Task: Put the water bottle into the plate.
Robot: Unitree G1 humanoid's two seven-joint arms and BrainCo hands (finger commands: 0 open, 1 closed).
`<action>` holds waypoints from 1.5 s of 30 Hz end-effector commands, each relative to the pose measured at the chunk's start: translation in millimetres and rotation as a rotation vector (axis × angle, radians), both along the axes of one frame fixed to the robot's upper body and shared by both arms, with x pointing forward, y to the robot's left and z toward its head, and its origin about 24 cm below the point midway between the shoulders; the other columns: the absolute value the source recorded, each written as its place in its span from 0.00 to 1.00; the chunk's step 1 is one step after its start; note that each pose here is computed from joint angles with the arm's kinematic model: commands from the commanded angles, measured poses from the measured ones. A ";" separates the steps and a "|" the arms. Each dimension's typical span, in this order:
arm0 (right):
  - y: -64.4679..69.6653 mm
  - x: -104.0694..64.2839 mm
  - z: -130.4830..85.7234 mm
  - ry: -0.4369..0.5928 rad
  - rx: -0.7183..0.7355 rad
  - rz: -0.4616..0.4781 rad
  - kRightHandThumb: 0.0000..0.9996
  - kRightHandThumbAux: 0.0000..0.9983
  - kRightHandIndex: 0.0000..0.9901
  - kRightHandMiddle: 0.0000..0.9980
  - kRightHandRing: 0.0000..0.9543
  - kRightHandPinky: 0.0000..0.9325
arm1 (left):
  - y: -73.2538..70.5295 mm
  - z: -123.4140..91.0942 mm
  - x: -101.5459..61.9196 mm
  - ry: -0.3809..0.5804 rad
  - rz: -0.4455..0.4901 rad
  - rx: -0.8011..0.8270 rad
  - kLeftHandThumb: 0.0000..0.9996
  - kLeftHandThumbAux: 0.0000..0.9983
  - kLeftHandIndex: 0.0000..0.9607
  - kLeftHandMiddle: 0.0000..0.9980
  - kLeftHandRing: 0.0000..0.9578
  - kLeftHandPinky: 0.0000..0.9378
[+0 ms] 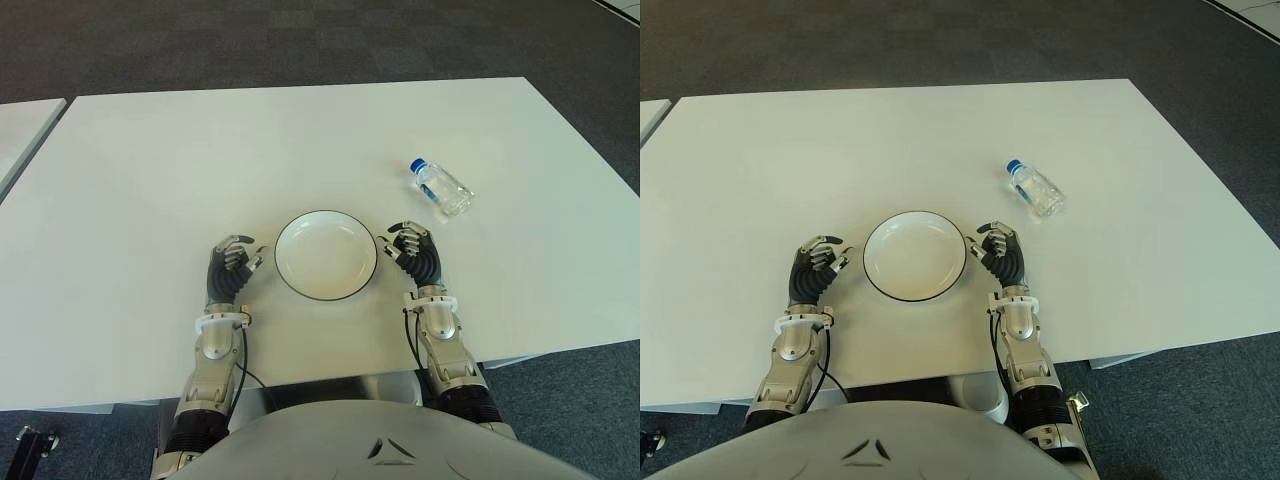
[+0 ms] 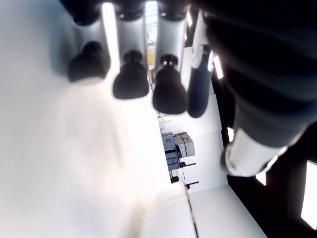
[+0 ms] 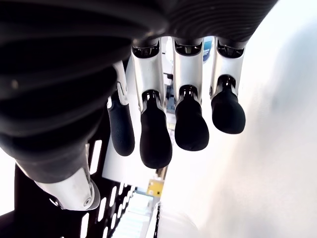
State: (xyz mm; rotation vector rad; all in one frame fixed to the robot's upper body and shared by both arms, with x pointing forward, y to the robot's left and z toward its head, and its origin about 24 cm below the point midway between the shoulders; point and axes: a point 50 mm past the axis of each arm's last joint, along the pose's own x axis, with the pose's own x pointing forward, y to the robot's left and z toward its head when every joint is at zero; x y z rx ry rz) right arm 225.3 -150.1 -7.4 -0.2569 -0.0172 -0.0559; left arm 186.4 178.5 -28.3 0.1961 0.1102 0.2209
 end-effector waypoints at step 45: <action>-57.8 93.9 76.1 -0.338 -0.769 -0.320 0.39 0.58 0.04 0.03 0.03 0.03 | -2.4 -7.2 -3.1 0.066 -0.016 0.003 0.71 0.72 0.45 0.81 0.86 0.88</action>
